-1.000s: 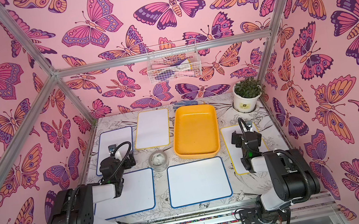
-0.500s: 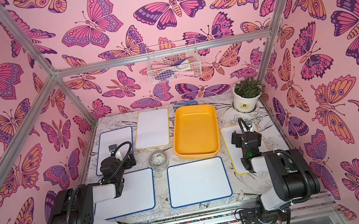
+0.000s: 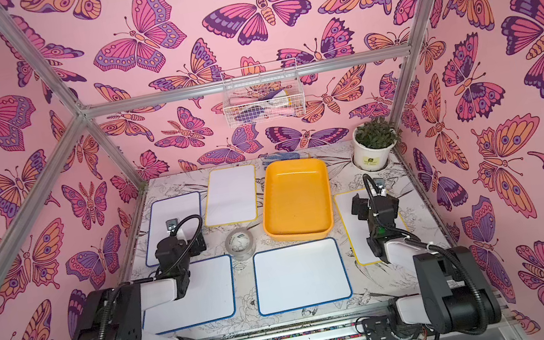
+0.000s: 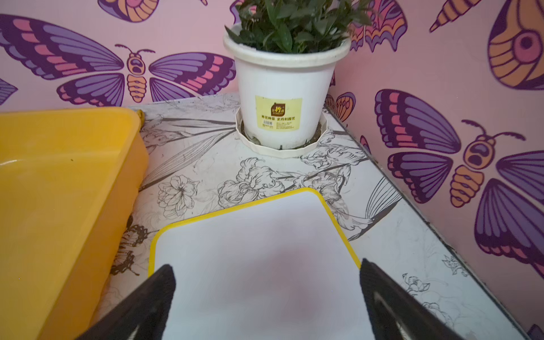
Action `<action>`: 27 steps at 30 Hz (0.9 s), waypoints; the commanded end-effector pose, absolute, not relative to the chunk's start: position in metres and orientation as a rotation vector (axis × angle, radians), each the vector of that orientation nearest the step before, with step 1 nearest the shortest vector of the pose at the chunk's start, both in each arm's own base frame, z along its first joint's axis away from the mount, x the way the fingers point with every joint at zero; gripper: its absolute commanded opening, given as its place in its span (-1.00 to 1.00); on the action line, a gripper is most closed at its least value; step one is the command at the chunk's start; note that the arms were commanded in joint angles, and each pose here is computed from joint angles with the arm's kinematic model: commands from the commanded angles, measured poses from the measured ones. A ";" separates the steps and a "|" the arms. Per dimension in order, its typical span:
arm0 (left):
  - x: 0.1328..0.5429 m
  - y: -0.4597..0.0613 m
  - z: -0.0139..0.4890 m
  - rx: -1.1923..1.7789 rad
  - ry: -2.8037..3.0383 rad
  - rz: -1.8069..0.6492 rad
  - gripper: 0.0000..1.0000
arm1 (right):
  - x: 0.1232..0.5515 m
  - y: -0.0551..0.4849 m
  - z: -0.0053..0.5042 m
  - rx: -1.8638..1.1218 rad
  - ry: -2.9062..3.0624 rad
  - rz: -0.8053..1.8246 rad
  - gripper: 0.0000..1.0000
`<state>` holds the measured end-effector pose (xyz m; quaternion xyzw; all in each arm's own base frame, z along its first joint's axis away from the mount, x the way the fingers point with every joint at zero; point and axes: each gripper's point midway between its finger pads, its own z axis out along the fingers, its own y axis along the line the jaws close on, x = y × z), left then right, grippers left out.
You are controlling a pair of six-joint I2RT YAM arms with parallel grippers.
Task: Put the whiteboard into the storage box
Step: Move the distractor to the center of the board.
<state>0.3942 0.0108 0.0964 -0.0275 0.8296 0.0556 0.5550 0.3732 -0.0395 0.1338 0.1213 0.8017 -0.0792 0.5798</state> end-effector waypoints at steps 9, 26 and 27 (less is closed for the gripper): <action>0.394 0.004 0.143 -0.109 2.021 0.254 1.00 | 0.346 -0.057 0.181 0.510 1.808 -0.178 0.99; 0.389 -0.038 0.193 -0.161 2.162 0.062 0.87 | 0.356 0.046 0.216 0.350 2.005 0.152 0.99; 0.389 -0.040 0.193 -0.168 2.171 0.045 0.87 | 0.357 0.055 0.218 0.330 2.013 0.154 0.99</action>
